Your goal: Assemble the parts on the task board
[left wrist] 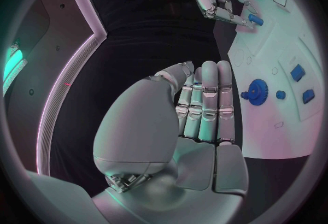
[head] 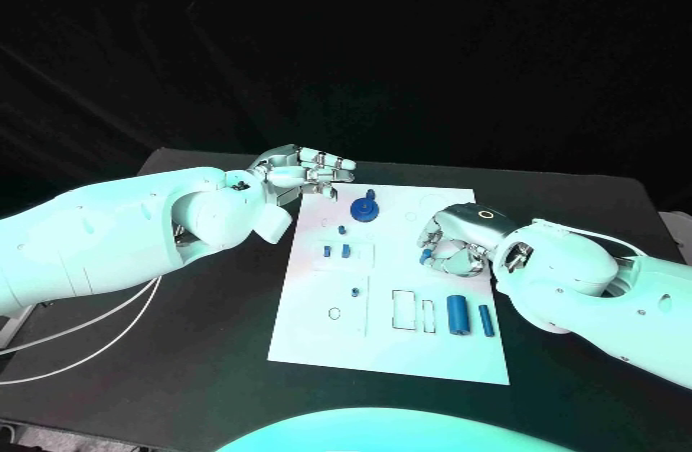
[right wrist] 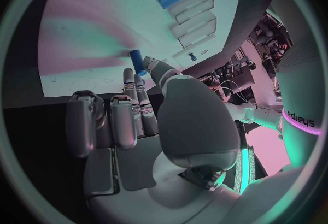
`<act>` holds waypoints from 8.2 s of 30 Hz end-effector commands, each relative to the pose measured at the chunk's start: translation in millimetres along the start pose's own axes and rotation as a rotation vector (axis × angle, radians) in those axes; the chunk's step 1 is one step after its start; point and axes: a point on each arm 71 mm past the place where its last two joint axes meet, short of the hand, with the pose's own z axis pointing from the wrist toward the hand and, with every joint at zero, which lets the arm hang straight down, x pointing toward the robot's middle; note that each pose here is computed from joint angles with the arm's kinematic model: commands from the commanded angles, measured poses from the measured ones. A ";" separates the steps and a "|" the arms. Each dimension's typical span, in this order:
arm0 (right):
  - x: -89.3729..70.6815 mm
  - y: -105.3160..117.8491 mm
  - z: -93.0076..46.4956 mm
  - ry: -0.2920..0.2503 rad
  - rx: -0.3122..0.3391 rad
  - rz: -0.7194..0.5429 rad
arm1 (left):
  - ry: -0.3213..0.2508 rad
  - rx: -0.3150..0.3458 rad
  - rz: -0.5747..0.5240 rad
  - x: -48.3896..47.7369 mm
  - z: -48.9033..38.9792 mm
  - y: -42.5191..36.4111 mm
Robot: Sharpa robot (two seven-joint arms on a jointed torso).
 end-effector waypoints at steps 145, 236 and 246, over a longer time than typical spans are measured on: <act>59.8 130.3 14.4 0.019 -0.292 0.099 | 0.050 -0.012 -0.006 12.1 6.5 1.0; 25.9 -32.5 -108.8 0.020 0.339 0.276 | 0.021 -0.007 -0.006 1.1 -0.5 1.7; 39.5 -21.8 -100.2 0.044 0.321 0.280 | 0.025 -0.007 -0.009 2.4 -0.7 1.7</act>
